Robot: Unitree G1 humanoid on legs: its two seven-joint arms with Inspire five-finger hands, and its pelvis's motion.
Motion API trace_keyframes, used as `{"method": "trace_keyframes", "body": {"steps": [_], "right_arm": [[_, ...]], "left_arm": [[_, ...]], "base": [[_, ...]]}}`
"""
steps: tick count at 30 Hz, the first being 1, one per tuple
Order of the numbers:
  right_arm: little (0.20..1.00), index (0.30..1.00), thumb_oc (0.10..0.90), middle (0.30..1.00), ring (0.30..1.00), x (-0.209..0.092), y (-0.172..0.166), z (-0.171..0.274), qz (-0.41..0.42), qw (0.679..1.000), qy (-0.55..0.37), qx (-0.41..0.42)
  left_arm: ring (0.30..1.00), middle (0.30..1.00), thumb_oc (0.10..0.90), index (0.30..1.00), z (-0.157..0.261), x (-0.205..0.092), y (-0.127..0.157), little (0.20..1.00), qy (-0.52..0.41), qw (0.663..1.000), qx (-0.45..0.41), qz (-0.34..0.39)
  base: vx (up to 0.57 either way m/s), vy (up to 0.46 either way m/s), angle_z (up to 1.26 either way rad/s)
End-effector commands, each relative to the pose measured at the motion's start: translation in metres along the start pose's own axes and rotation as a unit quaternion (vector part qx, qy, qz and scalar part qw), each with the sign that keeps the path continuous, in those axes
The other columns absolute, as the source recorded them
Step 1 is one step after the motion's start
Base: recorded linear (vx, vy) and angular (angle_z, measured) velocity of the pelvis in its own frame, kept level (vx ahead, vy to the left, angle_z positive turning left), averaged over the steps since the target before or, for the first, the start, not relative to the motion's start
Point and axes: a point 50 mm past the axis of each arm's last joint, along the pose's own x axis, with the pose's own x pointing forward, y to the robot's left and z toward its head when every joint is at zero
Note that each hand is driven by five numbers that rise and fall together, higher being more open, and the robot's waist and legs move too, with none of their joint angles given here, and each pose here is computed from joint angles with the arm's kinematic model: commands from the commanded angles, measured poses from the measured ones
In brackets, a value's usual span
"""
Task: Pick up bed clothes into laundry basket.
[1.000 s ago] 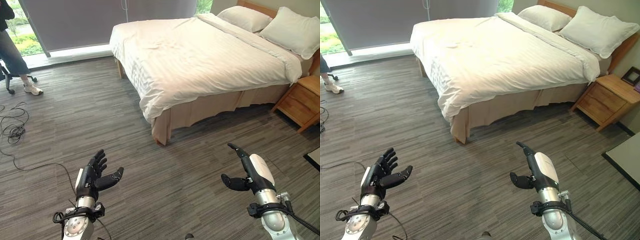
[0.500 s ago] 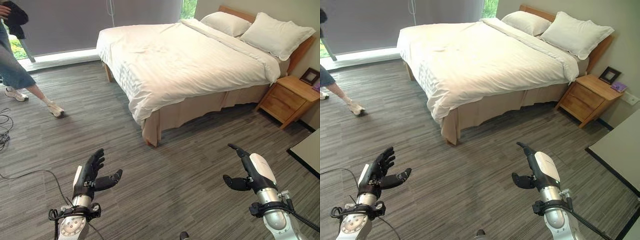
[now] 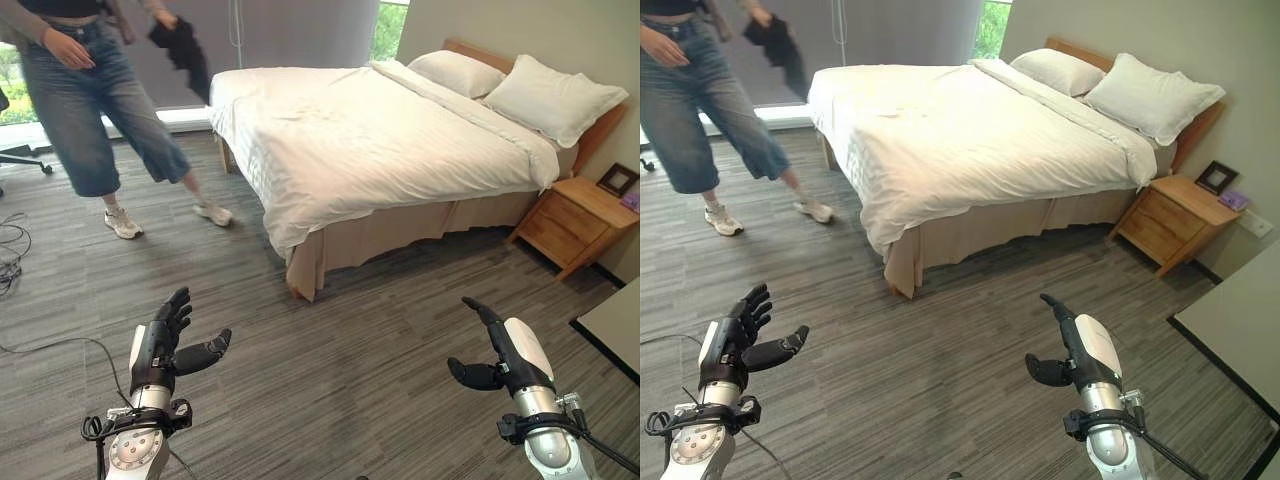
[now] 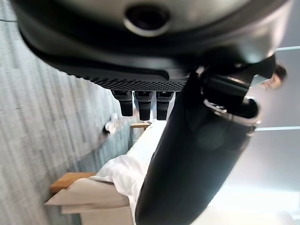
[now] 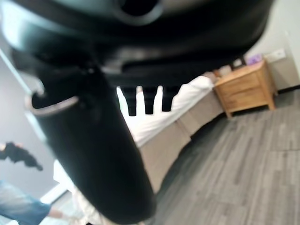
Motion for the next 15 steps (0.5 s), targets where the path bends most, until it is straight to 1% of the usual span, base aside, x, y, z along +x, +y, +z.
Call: {"method": "trace_keyframes", "body": {"steps": [1, 4, 8, 11, 15], "right_arm": [[0.9, 0.9, 0.8, 0.9, 0.9, 0.035, -0.053, 0.037, -0.142, 0.986, -0.086, 0.025], [0.9, 0.9, 0.8, 0.9, 0.9, 0.035, -0.052, 0.041, -0.142, 0.985, -0.095, 0.028], [0.9, 0.9, 0.8, 0.9, 0.9, 0.04, -0.059, 0.05, -0.151, 0.981, -0.115, 0.025], [0.9, 0.9, 0.8, 0.9, 0.9, 0.04, -0.059, 0.052, -0.152, 0.981, -0.12, 0.025], [0.9, 0.9, 0.8, 0.9, 0.9, 0.04, -0.054, 0.055, -0.137, 0.982, -0.127, 0.023]], "left_arm": [[0.9, 0.9, 0.8, 0.9, 0.059, 0.028, -0.01, 0.9, -0.137, 0.99, 0.004, -0.027], [0.9, 0.9, 0.8, 0.9, 0.055, 0.027, -0.014, 0.9, -0.131, 0.991, -0.001, -0.038], [0.9, 0.9, 0.8, 0.9, 0.057, 0.026, -0.02, 0.9, -0.135, 0.99, -0.013, -0.047], [0.9, 0.9, 0.8, 0.9, 0.062, 0.03, -0.023, 0.9, -0.149, 0.987, -0.018, -0.049], [0.9, 0.9, 0.8, 0.9, 0.076, 0.035, -0.026, 0.9, -0.177, 0.983, -0.019, -0.052]], "base": [[-0.05, 0.065, 0.0], [0.01, -0.019, -0.02], [0.09, -0.182, -0.09], [0.16, -0.26, -0.16], [0.22, -0.38, 0.09]]}}
